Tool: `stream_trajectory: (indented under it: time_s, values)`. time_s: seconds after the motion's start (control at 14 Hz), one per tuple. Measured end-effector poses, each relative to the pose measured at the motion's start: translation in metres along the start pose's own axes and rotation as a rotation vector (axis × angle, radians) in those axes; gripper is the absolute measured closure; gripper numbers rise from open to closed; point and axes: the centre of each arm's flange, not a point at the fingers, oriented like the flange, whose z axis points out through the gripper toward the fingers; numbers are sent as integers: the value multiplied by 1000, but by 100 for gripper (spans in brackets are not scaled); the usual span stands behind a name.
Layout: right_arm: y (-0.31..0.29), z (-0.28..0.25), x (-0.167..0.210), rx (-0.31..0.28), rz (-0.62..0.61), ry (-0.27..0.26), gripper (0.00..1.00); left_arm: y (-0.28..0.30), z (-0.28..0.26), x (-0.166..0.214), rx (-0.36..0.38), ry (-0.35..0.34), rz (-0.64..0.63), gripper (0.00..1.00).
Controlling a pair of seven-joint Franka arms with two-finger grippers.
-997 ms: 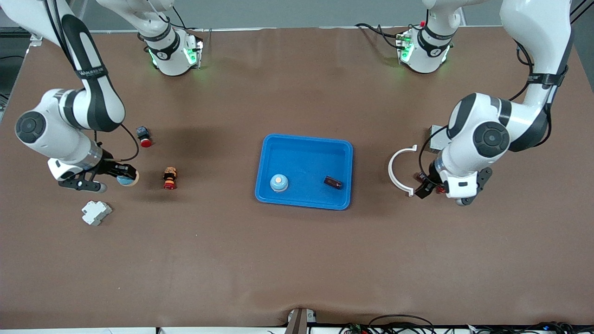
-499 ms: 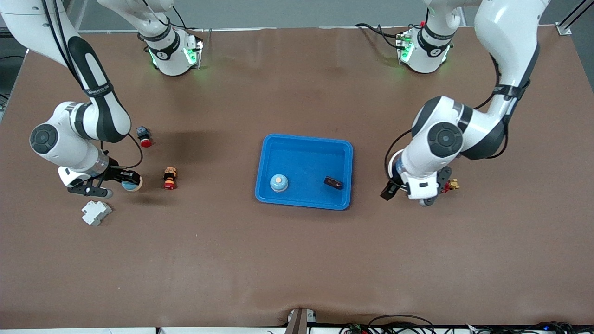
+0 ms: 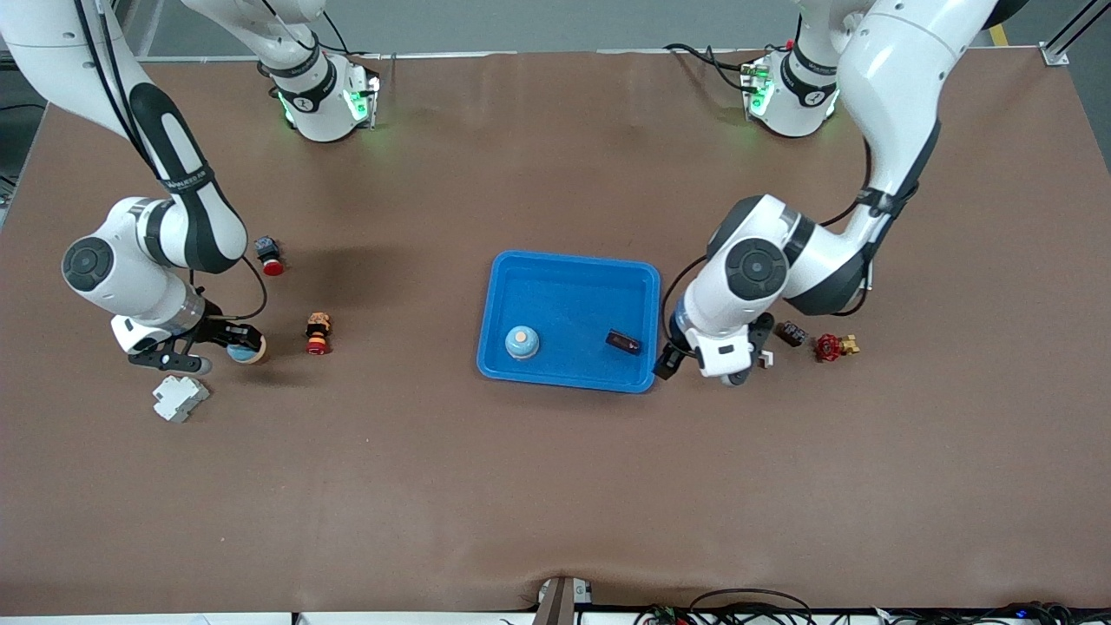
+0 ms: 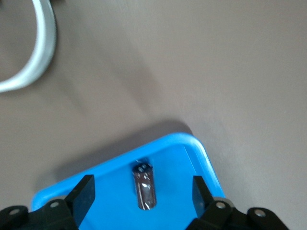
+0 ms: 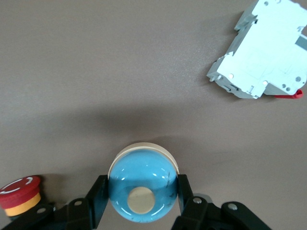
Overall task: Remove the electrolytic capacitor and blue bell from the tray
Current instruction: 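Grasp the second capacitor with the left gripper while the right gripper releases the bell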
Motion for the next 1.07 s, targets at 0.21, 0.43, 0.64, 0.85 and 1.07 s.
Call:
stream_trajectory:
  time_s: [0.21,0.43,0.64,0.85,1.07]
  values:
    - [0,4,1,0,0,10,37,2,21,-12,1,-18,-28,10]
    - [1,12,1,-1,1,22,37,3,31,-14,-4,-27,-88,10]
    - [3,21,1,-1,4,26,37,3,40,-26,-3,-32,-121,10]
    - [3,22,1,0,5,26,37,3,49,-29,-7,-38,-121,10]
    - [5,22,1,0,11,29,37,3,61,-28,-10,-48,-125,10]
